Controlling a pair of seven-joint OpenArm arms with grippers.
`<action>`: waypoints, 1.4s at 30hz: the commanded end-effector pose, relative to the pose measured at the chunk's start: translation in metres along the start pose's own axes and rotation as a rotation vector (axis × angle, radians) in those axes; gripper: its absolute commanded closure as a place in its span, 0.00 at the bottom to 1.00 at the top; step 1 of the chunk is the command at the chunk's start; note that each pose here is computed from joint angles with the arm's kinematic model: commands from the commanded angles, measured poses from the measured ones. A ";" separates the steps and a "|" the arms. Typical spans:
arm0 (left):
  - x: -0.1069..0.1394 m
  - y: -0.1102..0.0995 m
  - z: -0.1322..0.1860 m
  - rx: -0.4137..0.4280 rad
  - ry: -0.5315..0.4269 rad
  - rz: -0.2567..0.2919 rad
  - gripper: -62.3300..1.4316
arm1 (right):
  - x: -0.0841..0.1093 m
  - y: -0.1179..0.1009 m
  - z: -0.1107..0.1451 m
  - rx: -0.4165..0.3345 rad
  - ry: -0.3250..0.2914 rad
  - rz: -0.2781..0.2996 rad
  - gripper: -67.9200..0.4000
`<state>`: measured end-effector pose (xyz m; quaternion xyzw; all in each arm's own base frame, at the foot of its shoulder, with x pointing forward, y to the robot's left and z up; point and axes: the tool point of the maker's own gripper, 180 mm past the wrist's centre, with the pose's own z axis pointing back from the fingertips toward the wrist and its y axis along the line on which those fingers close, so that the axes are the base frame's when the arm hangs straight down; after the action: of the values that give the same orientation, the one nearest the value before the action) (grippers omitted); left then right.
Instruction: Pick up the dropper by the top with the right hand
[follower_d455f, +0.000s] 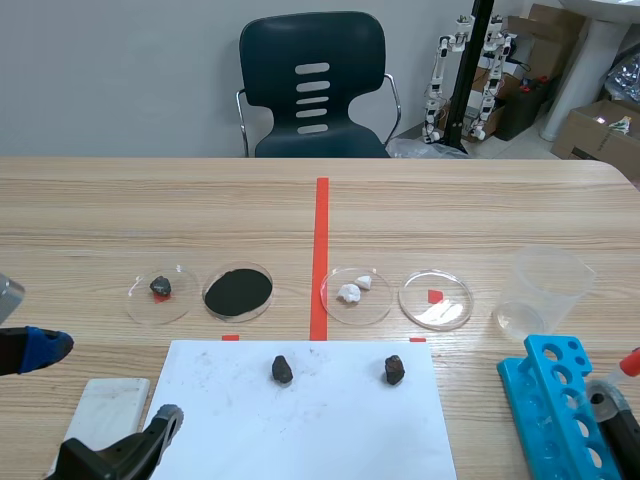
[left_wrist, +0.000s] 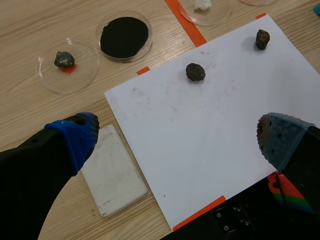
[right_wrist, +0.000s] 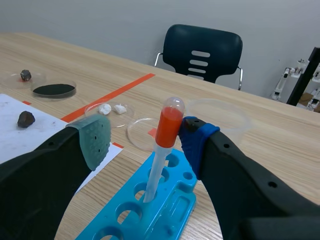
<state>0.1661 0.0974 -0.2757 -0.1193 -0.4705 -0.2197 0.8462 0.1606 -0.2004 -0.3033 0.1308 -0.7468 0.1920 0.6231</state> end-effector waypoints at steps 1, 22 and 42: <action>0.005 -0.003 0.001 -0.007 -0.023 0.012 0.00 | 0.009 -0.005 -0.004 -0.008 -0.047 0.008 0.58; 0.005 -0.003 0.001 -0.007 -0.023 0.012 0.00 | 0.014 -0.005 -0.003 -0.008 -0.076 0.008 0.87; 0.005 -0.003 0.001 -0.007 -0.023 0.012 0.00 | 0.010 -0.006 -0.001 -0.015 -0.056 0.003 0.98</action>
<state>0.1661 0.0974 -0.2757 -0.1193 -0.4705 -0.2197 0.8462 0.1583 -0.2022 -0.2984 0.1326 -0.7575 0.1850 0.6118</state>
